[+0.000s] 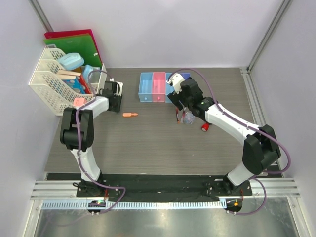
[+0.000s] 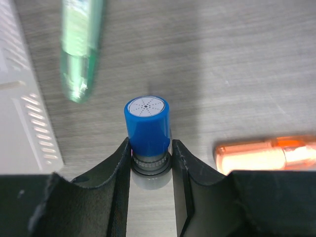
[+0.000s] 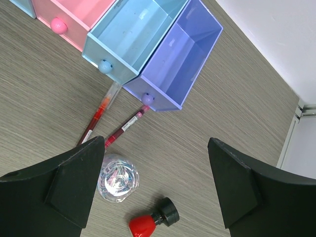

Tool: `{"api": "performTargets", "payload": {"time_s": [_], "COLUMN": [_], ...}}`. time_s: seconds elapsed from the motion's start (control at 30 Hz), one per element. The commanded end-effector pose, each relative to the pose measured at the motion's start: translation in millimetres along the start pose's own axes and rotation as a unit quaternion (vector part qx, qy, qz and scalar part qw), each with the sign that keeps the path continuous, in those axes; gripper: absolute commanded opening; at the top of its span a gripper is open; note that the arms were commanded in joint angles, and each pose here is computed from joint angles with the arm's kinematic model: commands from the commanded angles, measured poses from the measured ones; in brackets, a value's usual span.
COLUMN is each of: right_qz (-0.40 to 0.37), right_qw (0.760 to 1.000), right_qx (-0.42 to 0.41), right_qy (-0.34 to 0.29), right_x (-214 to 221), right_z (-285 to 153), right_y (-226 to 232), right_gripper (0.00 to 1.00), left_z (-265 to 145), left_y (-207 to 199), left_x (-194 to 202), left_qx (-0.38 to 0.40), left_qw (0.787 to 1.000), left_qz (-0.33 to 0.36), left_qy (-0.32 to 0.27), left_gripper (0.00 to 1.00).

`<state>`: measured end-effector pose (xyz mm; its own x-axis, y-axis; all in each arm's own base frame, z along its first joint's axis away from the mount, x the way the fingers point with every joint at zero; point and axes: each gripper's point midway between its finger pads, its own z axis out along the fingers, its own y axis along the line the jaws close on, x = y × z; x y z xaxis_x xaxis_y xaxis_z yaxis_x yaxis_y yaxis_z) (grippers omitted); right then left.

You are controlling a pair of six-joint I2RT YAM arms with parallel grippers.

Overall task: Sort the stationery into containers
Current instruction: Pick up the stationery from the center of the board.

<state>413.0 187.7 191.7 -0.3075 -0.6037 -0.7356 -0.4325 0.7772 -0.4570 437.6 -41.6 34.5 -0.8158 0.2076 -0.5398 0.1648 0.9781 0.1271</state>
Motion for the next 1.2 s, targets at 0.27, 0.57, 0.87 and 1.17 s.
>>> {"api": "performTargets", "payload": {"time_s": [0.27, 0.57, 0.87, 1.17], "right_qz": [0.004, 0.0, 0.003, 0.002], "right_qw": [1.0, 1.0, 1.0, 1.0], "right_qx": [0.015, 0.016, 0.021, 0.023], "right_qy": [0.014, 0.023, 0.02, 0.018], "right_x": [10, 14, 12, 11], "right_z": [19, 24, 21, 17], "right_y": [3, 5, 1, -1], "right_gripper": [0.91, 0.91, 0.91, 0.91], "left_z": [-29, -29, -24, -19], "left_y": [18, 12, 12, 10], "left_x": [-93, -91, -89, -91], "left_qx": [-0.109, -0.182, -0.203, -0.202], "left_qw": [0.948, 0.912, 0.917, 0.922], "left_qz": [-0.07, -0.053, -0.043, -0.043], "left_qy": [-0.289, -0.364, -0.341, -0.326], "left_gripper": [0.0, 0.0, 0.01, 0.3]}}
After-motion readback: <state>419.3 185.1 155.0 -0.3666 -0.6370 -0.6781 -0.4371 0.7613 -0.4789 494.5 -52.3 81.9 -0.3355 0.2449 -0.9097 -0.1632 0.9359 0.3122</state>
